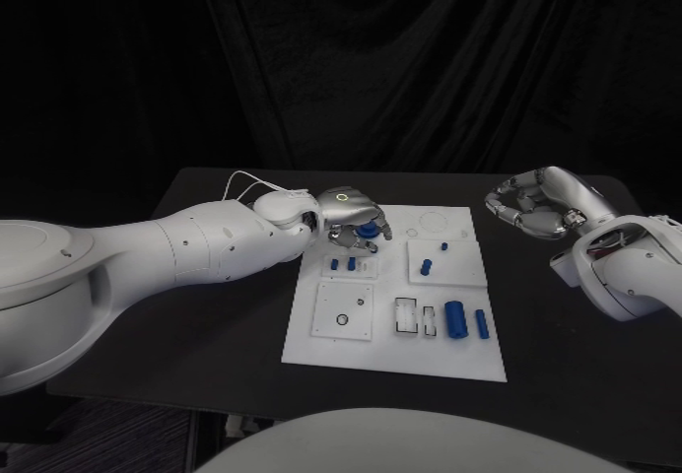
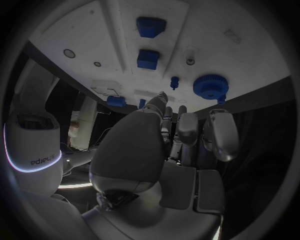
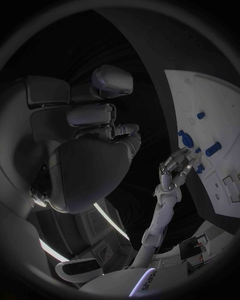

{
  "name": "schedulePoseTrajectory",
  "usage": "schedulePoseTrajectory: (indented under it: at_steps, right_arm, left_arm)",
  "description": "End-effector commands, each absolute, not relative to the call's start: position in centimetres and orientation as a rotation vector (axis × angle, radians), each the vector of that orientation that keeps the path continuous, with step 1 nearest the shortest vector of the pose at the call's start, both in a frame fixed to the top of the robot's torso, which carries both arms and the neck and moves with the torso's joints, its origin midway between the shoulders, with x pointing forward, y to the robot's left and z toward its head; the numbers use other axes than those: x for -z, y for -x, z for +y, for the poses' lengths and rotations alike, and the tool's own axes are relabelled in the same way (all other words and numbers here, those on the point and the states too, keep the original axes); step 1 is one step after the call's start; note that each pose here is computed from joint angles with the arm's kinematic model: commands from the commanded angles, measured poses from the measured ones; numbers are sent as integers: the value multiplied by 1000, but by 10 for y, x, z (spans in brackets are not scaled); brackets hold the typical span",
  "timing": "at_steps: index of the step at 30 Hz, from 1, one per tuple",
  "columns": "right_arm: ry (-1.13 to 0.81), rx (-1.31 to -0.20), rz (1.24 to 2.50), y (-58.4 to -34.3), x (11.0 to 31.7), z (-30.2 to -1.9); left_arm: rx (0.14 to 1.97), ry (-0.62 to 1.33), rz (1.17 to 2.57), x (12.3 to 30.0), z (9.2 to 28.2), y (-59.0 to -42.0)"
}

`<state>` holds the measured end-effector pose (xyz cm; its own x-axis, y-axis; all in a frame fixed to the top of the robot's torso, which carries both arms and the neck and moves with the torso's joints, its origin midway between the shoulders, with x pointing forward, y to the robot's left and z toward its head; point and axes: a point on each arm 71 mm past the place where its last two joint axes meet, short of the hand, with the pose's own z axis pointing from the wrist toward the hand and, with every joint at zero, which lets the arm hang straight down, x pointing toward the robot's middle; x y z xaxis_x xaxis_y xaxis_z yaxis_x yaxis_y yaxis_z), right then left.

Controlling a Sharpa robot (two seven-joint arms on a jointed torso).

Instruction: Assemble the parts on the task board

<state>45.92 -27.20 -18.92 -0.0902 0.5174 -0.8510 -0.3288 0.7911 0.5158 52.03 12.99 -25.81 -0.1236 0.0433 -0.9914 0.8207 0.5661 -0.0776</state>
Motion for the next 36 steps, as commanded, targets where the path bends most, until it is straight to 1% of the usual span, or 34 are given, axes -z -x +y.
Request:
schedulePoseTrajectory:
  at_steps: [1,18,36]
  right_arm:
    - [-165,-706,1519,-459,191,-272]
    - [-167,-706,1529,-458,192,-271]
    - [-170,-702,1546,-458,193,-271]
  left_arm:
    - [763,-757,1607,260,128,-521]
    - [743,-753,1658,266,127,-524]
    - [736,-754,1678,271,124,-525]
